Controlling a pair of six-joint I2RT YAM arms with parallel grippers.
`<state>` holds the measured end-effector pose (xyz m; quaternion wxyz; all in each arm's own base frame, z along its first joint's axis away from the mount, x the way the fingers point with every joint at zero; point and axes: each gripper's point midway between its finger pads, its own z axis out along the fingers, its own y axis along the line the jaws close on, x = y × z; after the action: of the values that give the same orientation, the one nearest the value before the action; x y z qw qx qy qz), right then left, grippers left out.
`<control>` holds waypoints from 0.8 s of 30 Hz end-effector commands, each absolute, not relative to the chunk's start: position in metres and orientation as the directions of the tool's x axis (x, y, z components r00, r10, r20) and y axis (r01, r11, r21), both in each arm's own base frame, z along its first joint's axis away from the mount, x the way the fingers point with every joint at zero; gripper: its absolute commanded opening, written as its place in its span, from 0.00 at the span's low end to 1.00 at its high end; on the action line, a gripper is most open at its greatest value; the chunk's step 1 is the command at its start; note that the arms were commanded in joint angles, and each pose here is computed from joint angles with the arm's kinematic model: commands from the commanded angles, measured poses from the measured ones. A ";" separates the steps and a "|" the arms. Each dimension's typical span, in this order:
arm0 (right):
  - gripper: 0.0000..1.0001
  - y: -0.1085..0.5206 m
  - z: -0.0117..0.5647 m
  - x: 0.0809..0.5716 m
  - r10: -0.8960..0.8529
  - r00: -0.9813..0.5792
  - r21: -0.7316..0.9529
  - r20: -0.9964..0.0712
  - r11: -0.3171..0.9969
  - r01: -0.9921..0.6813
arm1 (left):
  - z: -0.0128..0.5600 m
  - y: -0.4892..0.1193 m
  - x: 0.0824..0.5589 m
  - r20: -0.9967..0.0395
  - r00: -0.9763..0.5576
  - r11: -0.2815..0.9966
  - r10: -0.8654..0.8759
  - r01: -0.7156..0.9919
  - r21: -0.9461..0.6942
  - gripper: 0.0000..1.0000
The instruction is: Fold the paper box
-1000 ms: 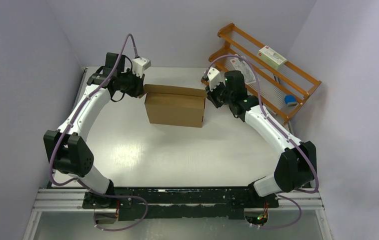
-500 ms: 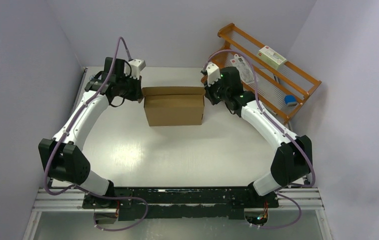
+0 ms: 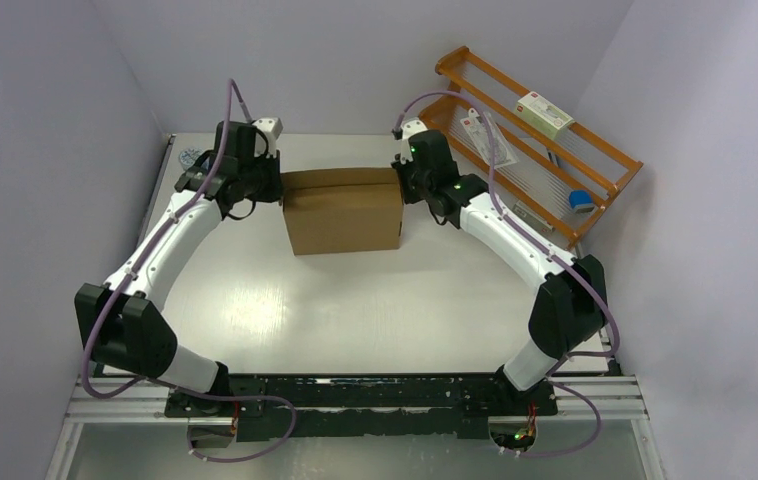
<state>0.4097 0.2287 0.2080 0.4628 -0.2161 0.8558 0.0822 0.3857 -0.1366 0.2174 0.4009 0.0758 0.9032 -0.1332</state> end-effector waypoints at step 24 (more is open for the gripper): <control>0.00 0.272 0.188 0.381 -0.052 -0.646 0.183 -0.762 0.939 -0.292 | 0.234 -0.203 0.365 -0.776 -0.628 0.885 -0.051 0.332 -0.326 0.10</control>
<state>0.4076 0.2265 0.2077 0.4550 -0.0665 0.8833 0.0915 0.3782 -0.1546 0.2175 0.4176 0.0438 0.8968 -0.1395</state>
